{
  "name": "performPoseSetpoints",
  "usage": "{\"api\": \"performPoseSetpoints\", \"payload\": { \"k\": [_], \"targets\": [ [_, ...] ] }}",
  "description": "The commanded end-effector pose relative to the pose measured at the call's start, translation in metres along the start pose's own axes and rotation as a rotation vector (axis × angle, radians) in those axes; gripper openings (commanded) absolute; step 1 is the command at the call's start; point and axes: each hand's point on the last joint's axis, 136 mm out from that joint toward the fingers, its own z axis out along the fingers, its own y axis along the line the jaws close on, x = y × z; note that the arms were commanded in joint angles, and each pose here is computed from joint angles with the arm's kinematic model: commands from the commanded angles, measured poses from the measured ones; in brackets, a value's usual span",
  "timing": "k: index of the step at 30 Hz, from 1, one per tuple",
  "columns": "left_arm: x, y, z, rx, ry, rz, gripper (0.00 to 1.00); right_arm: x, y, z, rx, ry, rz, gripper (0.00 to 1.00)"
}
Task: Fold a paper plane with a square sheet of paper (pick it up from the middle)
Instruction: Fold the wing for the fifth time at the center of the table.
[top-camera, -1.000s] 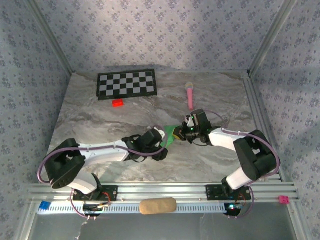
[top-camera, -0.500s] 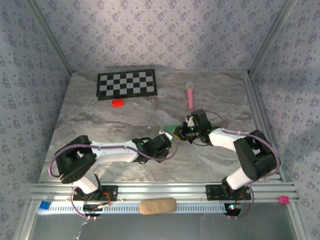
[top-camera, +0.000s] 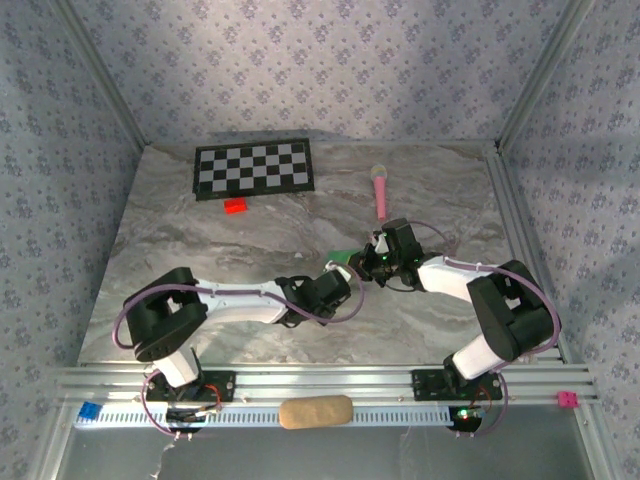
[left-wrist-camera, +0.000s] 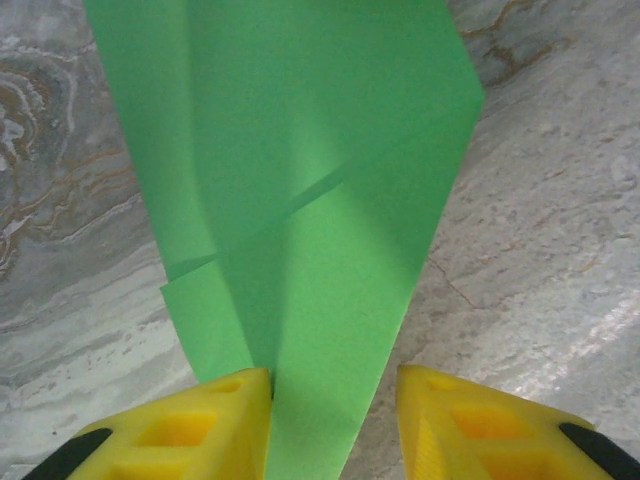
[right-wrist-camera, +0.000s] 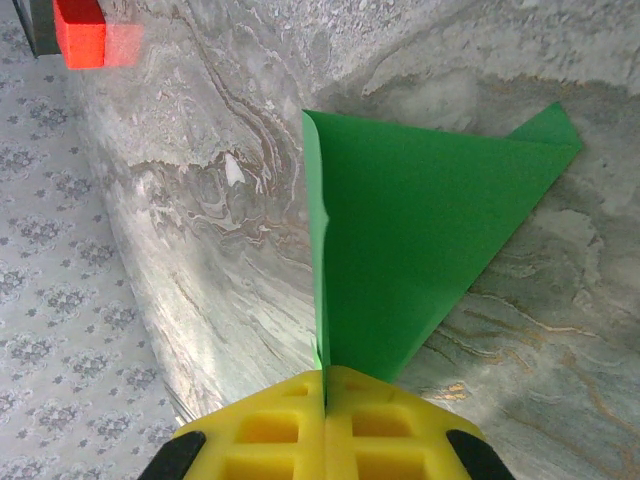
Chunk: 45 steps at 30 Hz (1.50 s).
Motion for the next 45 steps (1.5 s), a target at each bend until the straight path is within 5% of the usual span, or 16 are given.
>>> {"api": "performPoseSetpoints", "payload": {
  "k": [1,17,30,45],
  "targets": [
    [-0.004,0.002,-0.001,-0.046,0.001,0.035,0.36,0.001,0.000,-0.003,0.011,-0.004,0.007,0.04],
    [0.003,0.005,-0.001,-0.074,0.008,0.056,0.24,0.000,-0.002,-0.003,0.016,-0.006,0.009,0.04],
    [0.008,0.010,-0.001,-0.096,0.011,0.070,0.31,-0.002,0.000,-0.004,0.009,-0.012,0.008,0.03],
    [0.009,0.012,-0.002,-0.106,-0.001,0.076,0.15,-0.002,-0.003,-0.005,0.015,-0.013,0.013,0.03]
  ]
}}
